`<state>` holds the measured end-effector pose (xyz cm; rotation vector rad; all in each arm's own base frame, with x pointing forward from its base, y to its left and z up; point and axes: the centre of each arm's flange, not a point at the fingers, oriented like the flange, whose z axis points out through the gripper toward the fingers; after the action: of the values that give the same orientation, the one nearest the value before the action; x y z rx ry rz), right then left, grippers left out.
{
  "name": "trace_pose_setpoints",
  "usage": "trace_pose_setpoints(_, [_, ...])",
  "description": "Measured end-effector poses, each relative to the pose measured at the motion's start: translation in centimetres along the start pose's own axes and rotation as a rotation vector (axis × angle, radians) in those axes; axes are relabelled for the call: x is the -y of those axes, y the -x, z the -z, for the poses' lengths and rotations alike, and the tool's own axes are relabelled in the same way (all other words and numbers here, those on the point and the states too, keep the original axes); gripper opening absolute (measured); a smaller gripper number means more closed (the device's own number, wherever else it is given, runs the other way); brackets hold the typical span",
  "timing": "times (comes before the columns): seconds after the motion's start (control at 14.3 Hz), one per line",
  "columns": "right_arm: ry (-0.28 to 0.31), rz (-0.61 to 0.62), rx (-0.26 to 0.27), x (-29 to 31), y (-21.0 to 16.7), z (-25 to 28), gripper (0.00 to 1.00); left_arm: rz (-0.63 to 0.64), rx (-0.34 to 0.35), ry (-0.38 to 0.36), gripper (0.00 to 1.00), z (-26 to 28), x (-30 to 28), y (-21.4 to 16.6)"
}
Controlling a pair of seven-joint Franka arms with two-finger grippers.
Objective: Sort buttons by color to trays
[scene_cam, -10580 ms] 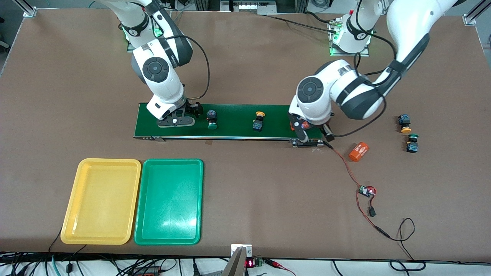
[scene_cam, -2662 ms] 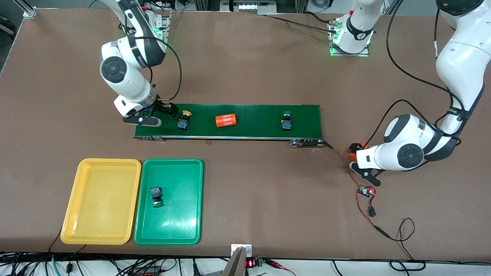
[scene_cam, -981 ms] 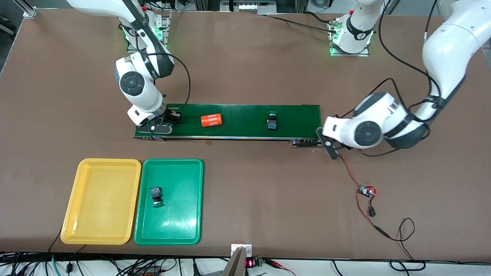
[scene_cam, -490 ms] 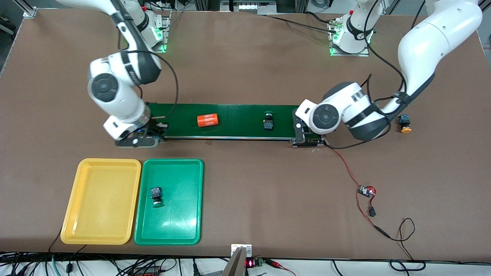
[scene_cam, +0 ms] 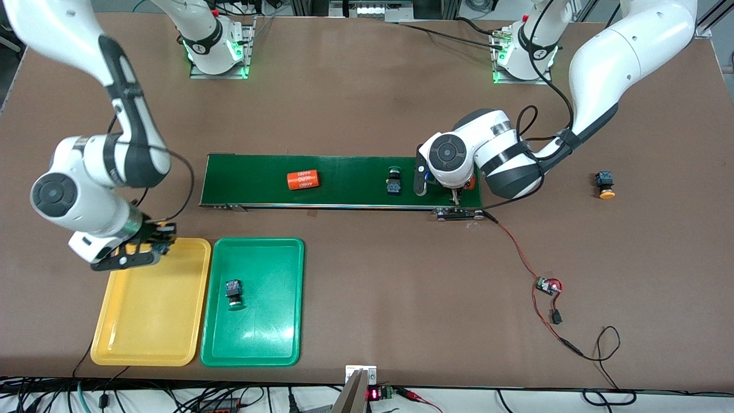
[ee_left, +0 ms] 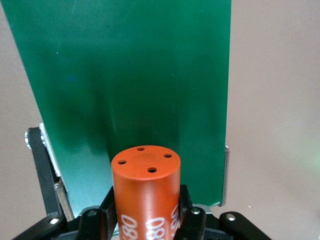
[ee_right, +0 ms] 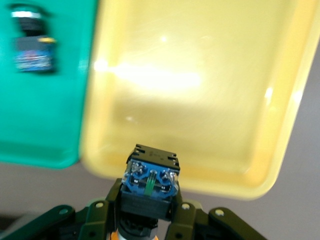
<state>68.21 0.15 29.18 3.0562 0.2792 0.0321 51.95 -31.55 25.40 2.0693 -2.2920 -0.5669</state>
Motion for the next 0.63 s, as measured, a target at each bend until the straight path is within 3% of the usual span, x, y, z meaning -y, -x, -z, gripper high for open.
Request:
trace_pose_setpoints(0.21, [0.006,0.017,-0.045,-3.2,-0.3,-4.1,0.4,-0.003,0.005,0.004,0.54,-0.3,-0.1,0.0])
trace_pose_setpoints(0.56, [0.009,0.029,-0.079,-3.4,-0.7,-7.3,0.4,0.014,-0.015,-0.006,0.99,0.7,0.4,1.0])
trace_pose_setpoints(0.63, [0.008,0.031,-0.078,-3.3,-0.7,-7.5,0.4,0.031,-0.034,-0.017,1.0,1.8,0.7,2.1])
